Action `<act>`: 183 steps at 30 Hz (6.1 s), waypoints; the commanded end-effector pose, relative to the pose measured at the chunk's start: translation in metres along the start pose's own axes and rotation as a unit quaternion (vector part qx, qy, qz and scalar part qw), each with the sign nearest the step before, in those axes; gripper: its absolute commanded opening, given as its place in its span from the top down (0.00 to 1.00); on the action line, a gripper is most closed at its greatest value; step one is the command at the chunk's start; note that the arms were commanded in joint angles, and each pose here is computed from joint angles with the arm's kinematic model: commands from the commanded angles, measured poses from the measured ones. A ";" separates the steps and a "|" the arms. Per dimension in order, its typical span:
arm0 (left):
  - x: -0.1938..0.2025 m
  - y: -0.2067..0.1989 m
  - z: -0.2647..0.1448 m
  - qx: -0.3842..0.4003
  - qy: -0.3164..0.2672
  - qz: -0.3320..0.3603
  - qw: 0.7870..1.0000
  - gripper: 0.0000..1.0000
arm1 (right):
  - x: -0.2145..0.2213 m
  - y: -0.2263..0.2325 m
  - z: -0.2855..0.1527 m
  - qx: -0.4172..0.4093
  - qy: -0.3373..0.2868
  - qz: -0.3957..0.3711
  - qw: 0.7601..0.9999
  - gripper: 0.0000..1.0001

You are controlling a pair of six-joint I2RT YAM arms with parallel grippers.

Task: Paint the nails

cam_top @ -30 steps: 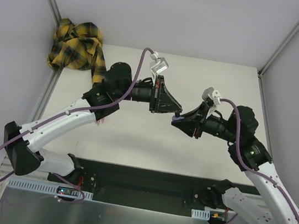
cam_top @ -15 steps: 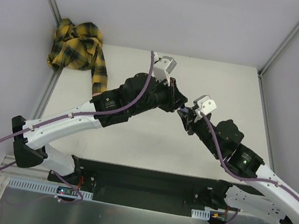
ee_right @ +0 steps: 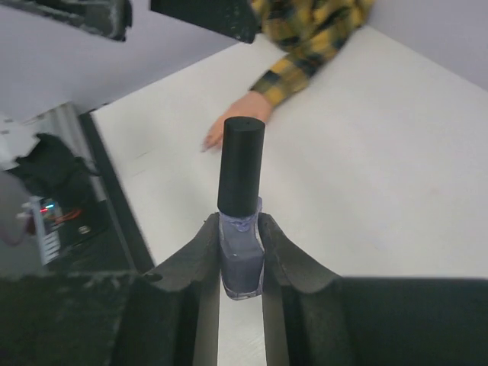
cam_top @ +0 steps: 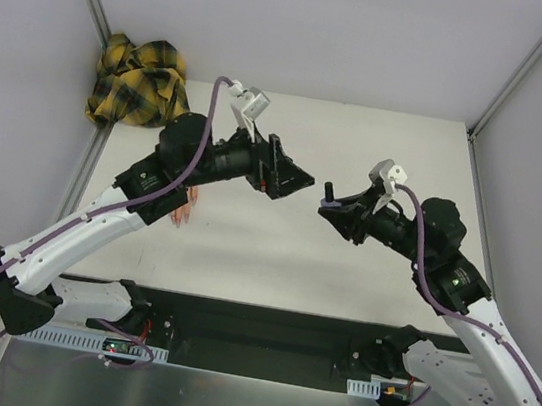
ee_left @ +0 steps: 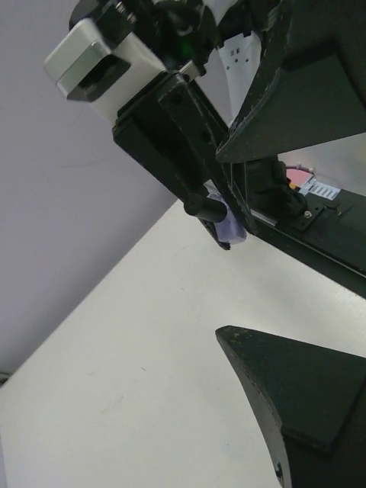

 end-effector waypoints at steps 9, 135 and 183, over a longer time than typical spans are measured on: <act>-0.010 -0.045 -0.025 0.232 -0.013 0.023 0.972 0.23 | -0.031 0.054 -0.006 -0.233 0.031 0.061 0.970 1.00; 0.008 -0.013 0.001 -0.121 -0.095 -0.088 0.984 1.00 | -0.029 0.043 0.042 0.054 -0.082 -0.044 0.994 1.00; -0.007 -0.021 -0.061 0.149 0.103 -0.031 0.983 0.41 | -0.010 0.069 0.037 -0.153 0.064 -0.071 0.984 1.00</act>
Point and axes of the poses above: each gripper's point midway between its finger pads, its own z axis out along the fingers, its own y axis along the line the jaws close on, x = y × z, the point moved 6 cm from there along -z, back along the fingers, and after that the axes turned 14 degrees about z, right-handed, at the moved point
